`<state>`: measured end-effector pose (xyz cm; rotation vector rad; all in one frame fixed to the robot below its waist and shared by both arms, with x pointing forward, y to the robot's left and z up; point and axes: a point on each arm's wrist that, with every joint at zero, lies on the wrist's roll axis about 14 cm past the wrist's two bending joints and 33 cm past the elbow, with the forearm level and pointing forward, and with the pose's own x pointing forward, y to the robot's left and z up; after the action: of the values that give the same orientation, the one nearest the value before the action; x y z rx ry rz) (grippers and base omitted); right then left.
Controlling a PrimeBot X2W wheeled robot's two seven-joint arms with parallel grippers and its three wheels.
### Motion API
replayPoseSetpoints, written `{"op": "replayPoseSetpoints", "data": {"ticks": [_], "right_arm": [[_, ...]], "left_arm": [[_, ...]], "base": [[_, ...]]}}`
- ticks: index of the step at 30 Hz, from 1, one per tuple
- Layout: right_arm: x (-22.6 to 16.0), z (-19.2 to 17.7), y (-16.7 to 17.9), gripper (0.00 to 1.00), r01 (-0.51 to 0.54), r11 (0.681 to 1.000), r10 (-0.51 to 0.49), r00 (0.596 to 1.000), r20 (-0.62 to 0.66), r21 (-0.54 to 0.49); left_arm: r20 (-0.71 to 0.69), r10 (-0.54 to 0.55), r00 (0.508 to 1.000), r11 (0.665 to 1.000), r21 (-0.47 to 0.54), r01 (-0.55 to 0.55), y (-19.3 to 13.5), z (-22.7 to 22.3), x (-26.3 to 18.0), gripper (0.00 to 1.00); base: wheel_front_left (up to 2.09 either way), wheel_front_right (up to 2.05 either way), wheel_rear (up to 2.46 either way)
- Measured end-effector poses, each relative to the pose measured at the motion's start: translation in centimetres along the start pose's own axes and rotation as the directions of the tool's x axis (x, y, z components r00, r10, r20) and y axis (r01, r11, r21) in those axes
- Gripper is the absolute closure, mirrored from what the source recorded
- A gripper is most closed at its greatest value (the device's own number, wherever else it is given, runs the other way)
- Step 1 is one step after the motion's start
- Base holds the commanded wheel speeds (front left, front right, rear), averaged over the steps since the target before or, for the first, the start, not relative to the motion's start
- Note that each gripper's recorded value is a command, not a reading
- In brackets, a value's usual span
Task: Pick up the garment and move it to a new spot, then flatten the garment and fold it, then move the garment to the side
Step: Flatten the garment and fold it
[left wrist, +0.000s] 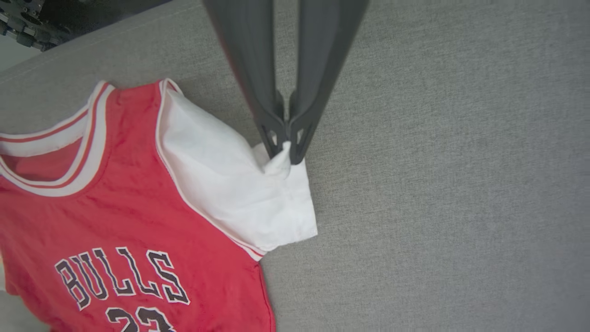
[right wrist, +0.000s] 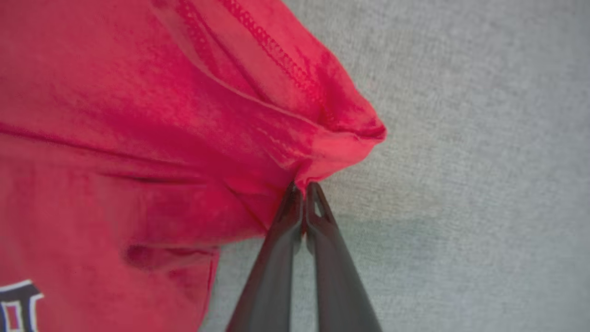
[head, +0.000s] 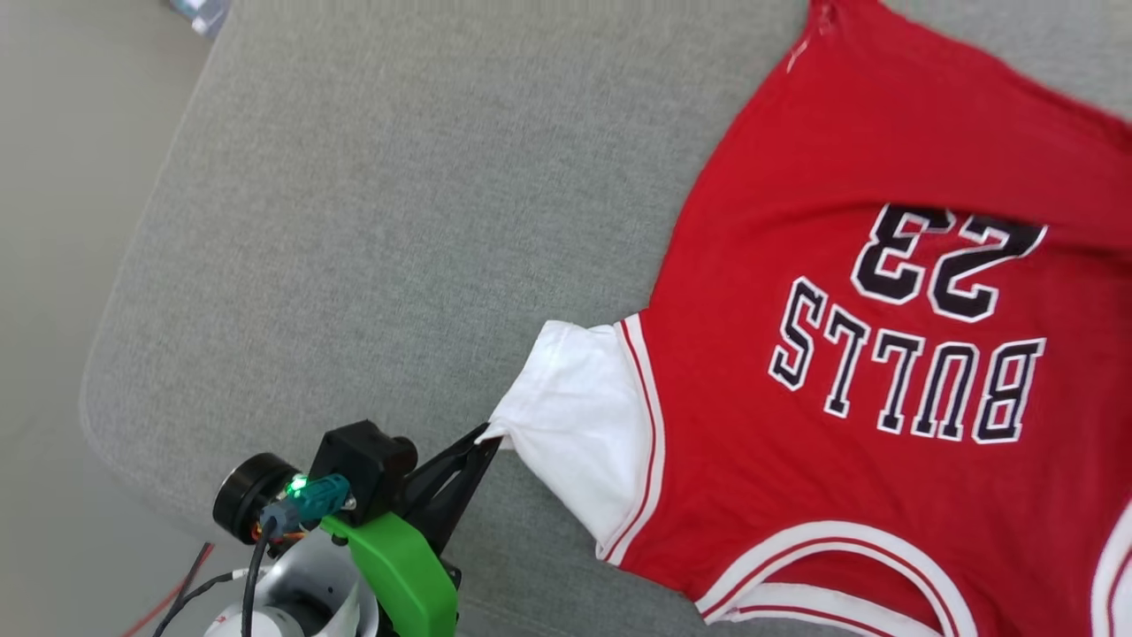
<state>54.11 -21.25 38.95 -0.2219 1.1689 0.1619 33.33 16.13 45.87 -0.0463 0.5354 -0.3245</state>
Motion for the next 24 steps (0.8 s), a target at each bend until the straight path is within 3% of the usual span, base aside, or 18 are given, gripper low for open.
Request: {"op": "replayPoseSetpoints", "data": {"ticks": [16,24], "right_arm": [[-8.7,-12.4,-2.7,1.0,0.029,0.993,-0.031,0.999,0.021,0.111],[-11.5,-18.4,-1.8,1.0,0.009,0.977,-0.015,1.0,0.027,0.213]], "left_arm": [[0.135,-0.037,0.99,0.999,0.022,0.034,-2.2,2.2,-1.2,1.0],[0.197,-0.067,0.978,0.998,0.004,0.068,-3.6,3.1,-1.1,1.0]], "base": [[0.0,0.0,0.0],[0.0,0.0,0.0]]}}
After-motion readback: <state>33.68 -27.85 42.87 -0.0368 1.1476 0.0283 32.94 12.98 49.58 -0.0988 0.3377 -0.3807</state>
